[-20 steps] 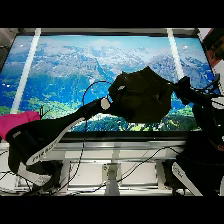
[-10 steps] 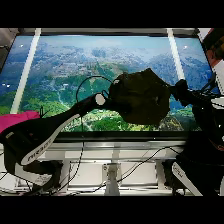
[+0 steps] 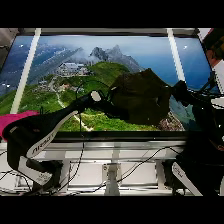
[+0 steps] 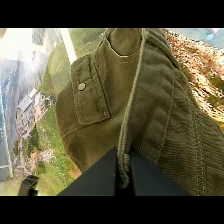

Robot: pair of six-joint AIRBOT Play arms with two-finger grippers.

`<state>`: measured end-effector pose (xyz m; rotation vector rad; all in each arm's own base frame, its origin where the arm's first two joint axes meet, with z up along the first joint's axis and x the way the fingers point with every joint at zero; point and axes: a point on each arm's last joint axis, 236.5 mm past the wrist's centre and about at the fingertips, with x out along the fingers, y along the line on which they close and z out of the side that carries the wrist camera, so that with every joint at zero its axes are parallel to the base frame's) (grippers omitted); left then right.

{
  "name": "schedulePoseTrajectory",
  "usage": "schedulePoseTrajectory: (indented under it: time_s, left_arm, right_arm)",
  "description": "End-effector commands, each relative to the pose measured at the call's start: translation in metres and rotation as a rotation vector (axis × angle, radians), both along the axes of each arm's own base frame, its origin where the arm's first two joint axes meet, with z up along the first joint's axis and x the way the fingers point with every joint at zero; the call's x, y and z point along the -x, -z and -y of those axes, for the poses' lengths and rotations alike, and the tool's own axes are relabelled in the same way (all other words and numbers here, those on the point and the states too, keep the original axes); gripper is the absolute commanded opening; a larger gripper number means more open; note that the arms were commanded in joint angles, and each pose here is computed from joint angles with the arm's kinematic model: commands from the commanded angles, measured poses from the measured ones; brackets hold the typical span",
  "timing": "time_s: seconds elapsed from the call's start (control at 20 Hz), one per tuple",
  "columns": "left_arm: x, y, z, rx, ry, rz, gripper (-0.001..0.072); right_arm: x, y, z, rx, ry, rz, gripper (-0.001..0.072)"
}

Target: Fold the clothes and pants, and hang the long-sleeved shirts on hangers.

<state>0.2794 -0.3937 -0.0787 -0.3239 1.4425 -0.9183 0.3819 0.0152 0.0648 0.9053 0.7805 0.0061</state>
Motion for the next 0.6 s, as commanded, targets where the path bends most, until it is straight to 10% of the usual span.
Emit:
schedulePoseTrajectory:
  time_s: [0.0,0.15,0.3,0.55]
  left_arm:
    - [-0.003,-0.002,0.027,0.093,-0.054,-0.009,0.0689]
    - [-0.024,-0.014,0.042,0.164,-0.111,0.079,0.0569]
    - [-0.052,-0.019,0.040,0.182,-0.223,0.111,0.0087]
    - [-0.110,-0.070,0.013,0.258,-0.304,0.203,0.0036]
  right_arm:
    - [0.001,0.001,0.000,0.010,-0.005,-0.002,0.0055]
    - [0.001,0.001,0.000,0.009,-0.007,-0.003,0.0055]
    - [0.008,0.005,-0.008,-0.007,-0.040,-0.032,0.0055]
    - [0.022,0.008,-0.026,-0.062,-0.106,-0.085,0.0055]
